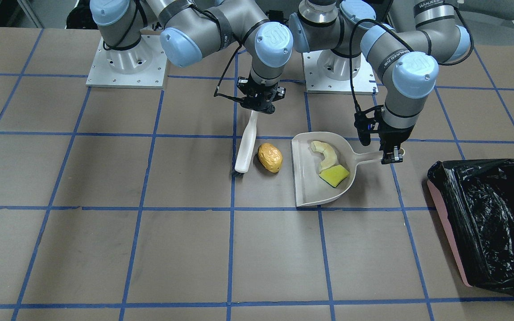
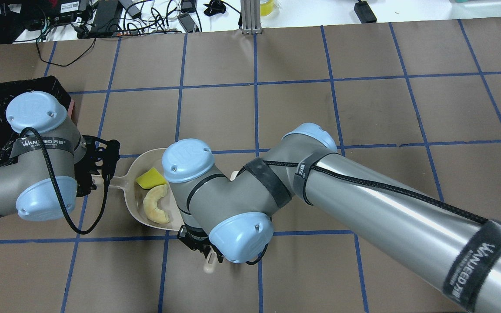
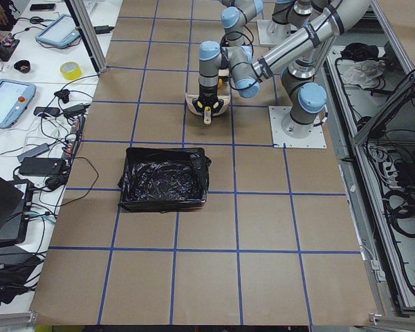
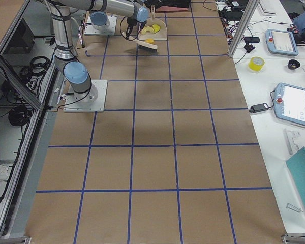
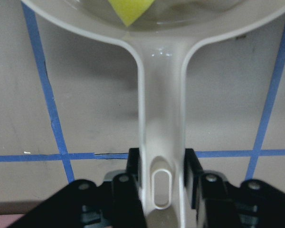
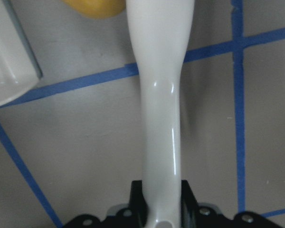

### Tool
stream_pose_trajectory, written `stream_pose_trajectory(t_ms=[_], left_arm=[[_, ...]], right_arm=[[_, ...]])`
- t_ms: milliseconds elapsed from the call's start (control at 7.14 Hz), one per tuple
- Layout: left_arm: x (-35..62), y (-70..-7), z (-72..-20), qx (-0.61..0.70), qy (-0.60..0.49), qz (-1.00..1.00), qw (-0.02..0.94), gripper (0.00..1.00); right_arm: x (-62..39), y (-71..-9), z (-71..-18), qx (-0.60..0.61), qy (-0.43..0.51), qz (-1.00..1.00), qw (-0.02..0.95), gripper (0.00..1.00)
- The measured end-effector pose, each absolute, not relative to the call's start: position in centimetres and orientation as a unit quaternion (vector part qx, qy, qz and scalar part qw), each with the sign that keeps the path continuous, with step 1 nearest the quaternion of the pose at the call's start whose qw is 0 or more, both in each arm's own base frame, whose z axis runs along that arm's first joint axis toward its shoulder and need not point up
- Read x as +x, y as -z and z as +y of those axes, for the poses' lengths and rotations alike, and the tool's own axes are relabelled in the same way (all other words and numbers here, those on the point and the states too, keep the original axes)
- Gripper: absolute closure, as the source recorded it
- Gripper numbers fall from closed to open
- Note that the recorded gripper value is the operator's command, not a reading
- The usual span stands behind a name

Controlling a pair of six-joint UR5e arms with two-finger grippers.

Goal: Sweep and dump trash into bin
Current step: 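Sweep the yellow potato into the dustpan with the right gripper's brush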

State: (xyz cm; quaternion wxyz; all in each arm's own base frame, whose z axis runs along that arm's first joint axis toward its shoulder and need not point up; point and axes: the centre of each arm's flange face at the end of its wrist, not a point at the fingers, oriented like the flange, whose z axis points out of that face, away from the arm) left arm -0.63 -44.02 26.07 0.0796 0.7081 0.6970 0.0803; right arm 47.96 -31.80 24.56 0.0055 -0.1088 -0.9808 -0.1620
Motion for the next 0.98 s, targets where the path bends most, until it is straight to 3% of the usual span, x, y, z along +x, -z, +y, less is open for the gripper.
stream_pose_trajectory(t_ms=[560, 980], left_arm=[[-0.5, -26.2, -44.2, 0.707, -0.079, 0.698, 0.081, 1.0], [0.6, -26.2, -44.5, 0.7, -0.069, 0.707, 0.074, 1.0]], right_arm=[[54.8, -24.2, -37.6, -0.083, 0.131, -0.986, -0.057, 0.96], [53.6, -25.9, -38.6, -0.025, 0.104, -0.994, -0.019, 0.95]])
